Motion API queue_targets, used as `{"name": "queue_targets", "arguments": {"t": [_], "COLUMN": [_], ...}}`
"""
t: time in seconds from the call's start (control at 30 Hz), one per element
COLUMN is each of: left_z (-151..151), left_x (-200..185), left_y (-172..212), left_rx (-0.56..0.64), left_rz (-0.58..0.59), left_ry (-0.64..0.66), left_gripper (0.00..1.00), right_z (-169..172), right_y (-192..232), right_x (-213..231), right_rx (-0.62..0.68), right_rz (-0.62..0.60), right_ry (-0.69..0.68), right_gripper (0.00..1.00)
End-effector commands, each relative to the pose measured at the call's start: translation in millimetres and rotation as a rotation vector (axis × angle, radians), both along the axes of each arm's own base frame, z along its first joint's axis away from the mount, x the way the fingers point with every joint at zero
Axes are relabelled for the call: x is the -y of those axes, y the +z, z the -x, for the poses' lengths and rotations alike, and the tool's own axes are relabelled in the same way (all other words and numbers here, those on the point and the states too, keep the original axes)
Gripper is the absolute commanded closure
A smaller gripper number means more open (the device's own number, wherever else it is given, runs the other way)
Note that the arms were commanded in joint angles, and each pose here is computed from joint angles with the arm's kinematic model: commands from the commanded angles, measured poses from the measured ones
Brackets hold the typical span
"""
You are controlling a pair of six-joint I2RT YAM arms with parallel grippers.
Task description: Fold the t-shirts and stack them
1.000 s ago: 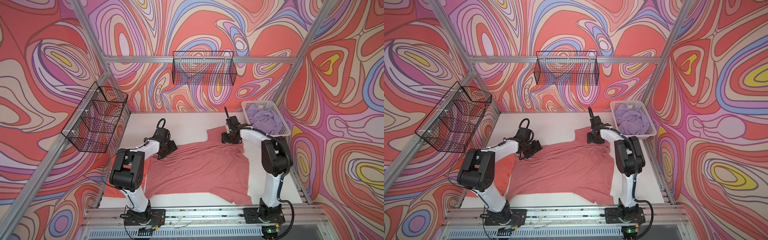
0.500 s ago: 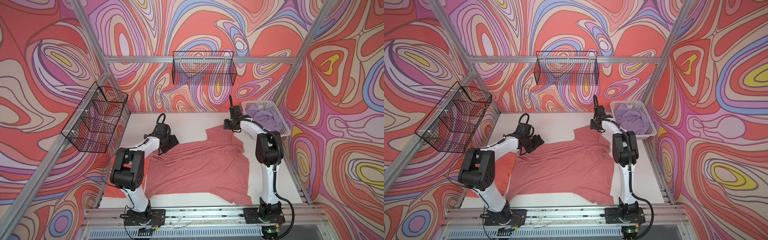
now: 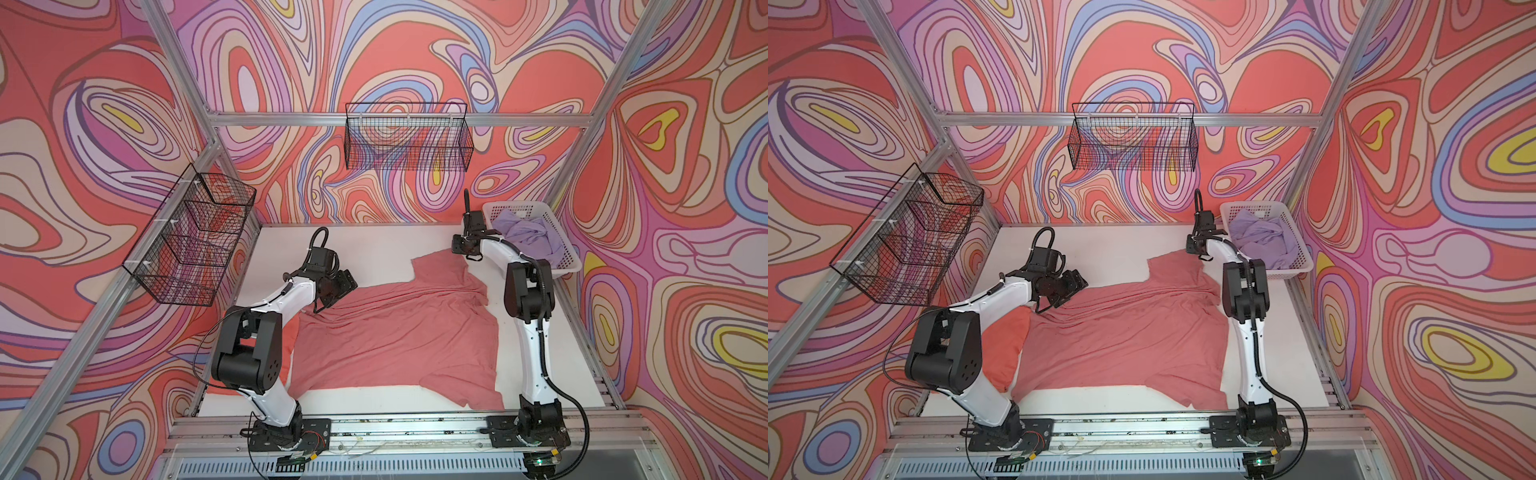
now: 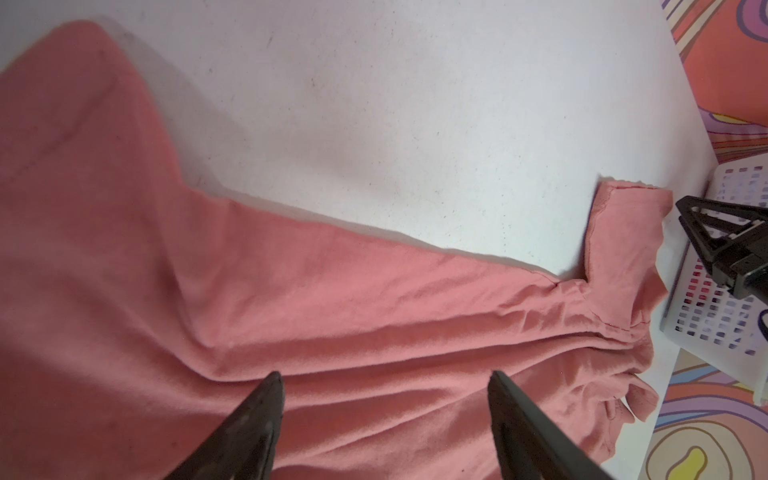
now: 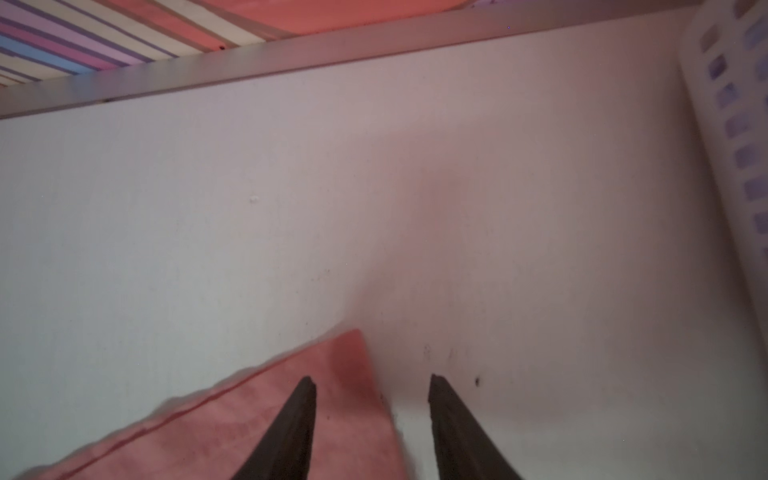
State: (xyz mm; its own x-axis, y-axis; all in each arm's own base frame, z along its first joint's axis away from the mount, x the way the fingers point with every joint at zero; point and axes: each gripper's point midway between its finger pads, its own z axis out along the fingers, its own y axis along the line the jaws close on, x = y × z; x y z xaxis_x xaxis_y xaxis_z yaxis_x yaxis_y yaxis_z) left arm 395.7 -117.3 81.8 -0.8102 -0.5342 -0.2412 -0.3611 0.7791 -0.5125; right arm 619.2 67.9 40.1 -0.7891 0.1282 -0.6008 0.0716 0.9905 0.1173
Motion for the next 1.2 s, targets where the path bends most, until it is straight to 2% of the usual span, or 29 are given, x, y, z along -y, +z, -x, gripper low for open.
{"name": "queue_targets", "arguments": {"t": [0.0, 0.33, 0.67, 0.73, 0.8, 0.93, 1.17], "left_z": [10, 15, 16, 16, 15, 11, -8], "left_x": [0, -3, -4, -5, -7, -20, -75], "left_y": [4, 3, 5, 7, 10, 20, 35], "left_rx": [-0.015, -0.022, -0.022, -0.02, -0.013, 0.008, 0.05], "left_rz": [0.009, 0.001, -0.006, -0.009, -0.021, -0.067, -0.186], "left_ry": [0.005, 0.011, 0.015, 0.019, 0.021, 0.035, 0.102], "left_gripper": [0.2, 0.2, 0.2, 0.2, 0.2, 0.19, 0.22], "right_z": [-4, -4, 1, 1, -1, -3, 5], "right_y": [-16, -32, -31, -30, -30, -20, 41], "right_x": [-4, -7, -7, -6, -5, -2, 6], "right_rx": [-0.025, -0.057, -0.061, -0.058, -0.053, -0.034, 0.07], "right_rz": [-0.014, -0.023, -0.018, -0.015, -0.012, 0.005, 0.043], "right_ry": [0.025, 0.036, 0.043, 0.041, 0.035, 0.028, 0.027], "right_gripper": [0.55, 0.66, 0.81, 0.88, 1.0, 1.0, 1.0]}}
